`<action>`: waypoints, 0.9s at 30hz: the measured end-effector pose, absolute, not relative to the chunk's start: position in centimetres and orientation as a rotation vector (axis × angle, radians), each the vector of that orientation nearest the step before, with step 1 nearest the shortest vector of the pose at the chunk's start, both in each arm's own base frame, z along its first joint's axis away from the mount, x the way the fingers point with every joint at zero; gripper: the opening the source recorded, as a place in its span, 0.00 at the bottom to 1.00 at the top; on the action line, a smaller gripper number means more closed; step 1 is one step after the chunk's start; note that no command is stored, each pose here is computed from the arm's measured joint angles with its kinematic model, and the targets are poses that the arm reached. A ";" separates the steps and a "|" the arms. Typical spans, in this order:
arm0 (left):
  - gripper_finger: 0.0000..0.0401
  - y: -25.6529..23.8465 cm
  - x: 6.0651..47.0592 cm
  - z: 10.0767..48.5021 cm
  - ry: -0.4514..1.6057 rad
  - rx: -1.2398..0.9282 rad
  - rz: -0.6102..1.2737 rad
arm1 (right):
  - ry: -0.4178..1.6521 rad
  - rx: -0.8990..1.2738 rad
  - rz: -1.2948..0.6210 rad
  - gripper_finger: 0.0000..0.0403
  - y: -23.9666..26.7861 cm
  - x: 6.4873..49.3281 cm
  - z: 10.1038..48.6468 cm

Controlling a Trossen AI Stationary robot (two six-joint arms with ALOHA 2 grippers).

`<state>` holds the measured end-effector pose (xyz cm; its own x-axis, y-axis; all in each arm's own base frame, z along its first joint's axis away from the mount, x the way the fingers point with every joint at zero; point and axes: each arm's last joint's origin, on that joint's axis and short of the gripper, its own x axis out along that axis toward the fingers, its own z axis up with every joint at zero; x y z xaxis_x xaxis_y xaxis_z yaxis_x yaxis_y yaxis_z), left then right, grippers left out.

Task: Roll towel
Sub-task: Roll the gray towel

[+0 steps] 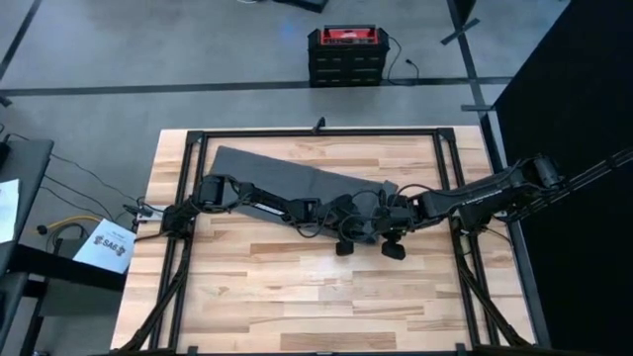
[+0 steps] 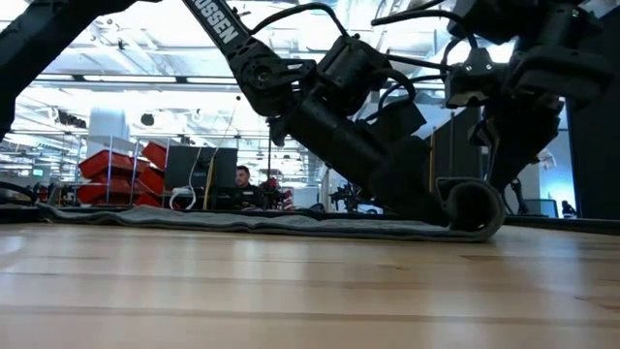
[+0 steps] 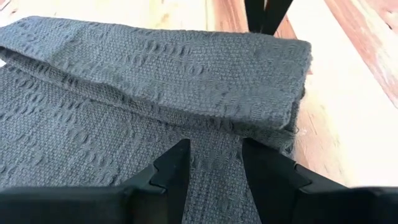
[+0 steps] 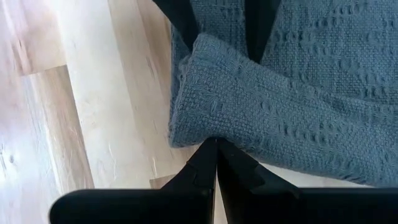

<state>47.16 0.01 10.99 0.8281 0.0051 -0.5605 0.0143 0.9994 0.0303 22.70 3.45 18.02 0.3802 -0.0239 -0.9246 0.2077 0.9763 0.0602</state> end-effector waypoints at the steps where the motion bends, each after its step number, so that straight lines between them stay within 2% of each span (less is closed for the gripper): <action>1: 0.33 0.0 47.2 11.0 0.595 0.034 -0.005 | 1.174 0.175 -0.148 0.00 3.4 22.7 18.0; 27: 0.33 0.1 47.1 10.9 0.603 0.034 -0.004 | 1.103 0.132 -0.116 0.00 2.8 23.6 18.2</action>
